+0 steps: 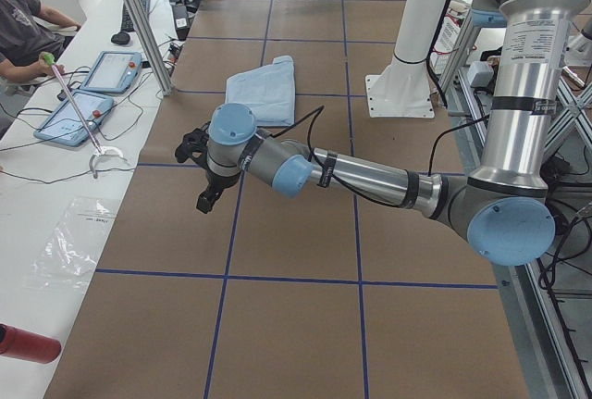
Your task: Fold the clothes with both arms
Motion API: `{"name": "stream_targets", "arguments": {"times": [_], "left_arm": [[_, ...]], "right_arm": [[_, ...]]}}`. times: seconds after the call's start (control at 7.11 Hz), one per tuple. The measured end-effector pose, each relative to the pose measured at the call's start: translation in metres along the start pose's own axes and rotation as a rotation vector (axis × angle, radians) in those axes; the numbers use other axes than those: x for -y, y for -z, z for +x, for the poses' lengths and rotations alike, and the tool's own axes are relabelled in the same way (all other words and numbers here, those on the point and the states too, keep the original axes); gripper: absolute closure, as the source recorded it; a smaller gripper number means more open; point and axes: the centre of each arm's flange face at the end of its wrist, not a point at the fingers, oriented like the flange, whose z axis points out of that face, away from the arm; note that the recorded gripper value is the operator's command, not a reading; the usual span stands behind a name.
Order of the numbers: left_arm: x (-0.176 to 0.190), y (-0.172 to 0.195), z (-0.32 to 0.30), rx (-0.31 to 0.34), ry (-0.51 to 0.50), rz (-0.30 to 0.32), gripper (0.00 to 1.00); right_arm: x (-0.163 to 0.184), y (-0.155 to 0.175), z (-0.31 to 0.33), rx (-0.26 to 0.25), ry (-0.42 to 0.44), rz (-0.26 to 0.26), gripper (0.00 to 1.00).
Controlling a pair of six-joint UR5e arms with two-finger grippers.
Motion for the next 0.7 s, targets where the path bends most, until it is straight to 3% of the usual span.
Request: {"name": "stream_targets", "arguments": {"times": [0.7], "left_arm": [[0.0008,0.0061,0.0067,-0.008,-0.009,0.009,0.0]], "right_arm": [[-0.0008,-0.0003,0.0004,-0.001,-0.001,-0.001,0.0]]}}
